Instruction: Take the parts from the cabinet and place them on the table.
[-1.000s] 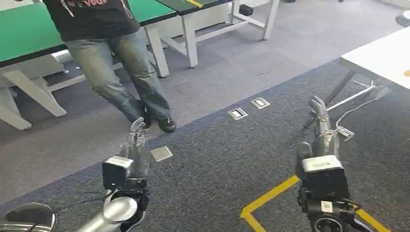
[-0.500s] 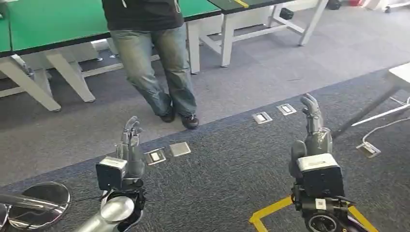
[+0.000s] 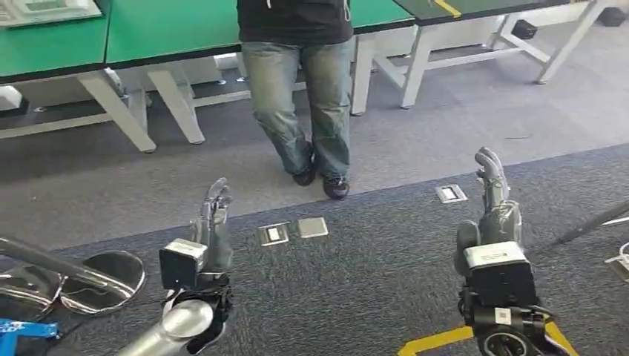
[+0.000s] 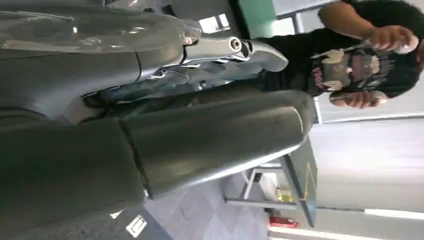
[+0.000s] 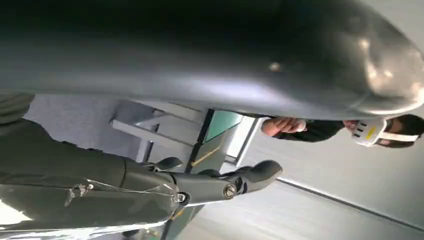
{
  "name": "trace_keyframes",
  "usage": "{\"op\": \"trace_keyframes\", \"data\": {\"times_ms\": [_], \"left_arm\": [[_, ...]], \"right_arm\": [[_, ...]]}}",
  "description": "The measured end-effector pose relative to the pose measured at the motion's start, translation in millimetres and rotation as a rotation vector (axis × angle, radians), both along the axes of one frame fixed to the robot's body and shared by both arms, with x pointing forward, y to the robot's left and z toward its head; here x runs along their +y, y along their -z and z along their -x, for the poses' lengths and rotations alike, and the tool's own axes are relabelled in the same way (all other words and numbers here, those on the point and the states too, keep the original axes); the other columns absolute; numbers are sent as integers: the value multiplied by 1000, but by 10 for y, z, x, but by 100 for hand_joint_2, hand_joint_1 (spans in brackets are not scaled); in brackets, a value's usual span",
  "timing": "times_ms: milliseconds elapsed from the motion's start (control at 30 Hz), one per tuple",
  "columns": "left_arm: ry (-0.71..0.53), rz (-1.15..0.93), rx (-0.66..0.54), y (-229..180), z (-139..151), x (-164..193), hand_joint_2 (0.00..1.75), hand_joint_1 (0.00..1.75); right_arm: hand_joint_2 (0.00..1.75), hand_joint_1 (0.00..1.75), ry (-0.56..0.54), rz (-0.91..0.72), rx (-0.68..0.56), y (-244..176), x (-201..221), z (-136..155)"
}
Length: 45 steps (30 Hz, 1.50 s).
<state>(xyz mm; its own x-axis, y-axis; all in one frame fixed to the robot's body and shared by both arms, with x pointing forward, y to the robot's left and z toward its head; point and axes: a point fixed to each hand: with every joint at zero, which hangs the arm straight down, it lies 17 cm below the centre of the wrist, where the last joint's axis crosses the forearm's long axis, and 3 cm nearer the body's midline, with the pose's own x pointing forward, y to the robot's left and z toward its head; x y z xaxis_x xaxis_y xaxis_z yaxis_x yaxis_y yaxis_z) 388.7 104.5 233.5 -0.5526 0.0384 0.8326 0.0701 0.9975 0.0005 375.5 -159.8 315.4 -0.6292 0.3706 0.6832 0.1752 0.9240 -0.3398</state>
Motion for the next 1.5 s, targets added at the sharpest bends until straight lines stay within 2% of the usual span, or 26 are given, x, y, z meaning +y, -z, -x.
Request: {"op": "trace_keyframes", "data": {"times_ms": [500,1500], "left_arm": [[19,24,-18,-65,-19,-58,0,0],[6,6,11,46,-15,-45,0,0]], "right_arm": [[0,0,32,-12,15,5,-97,-23],[0,0,24,-7,4,-15,-63,-49]]}}
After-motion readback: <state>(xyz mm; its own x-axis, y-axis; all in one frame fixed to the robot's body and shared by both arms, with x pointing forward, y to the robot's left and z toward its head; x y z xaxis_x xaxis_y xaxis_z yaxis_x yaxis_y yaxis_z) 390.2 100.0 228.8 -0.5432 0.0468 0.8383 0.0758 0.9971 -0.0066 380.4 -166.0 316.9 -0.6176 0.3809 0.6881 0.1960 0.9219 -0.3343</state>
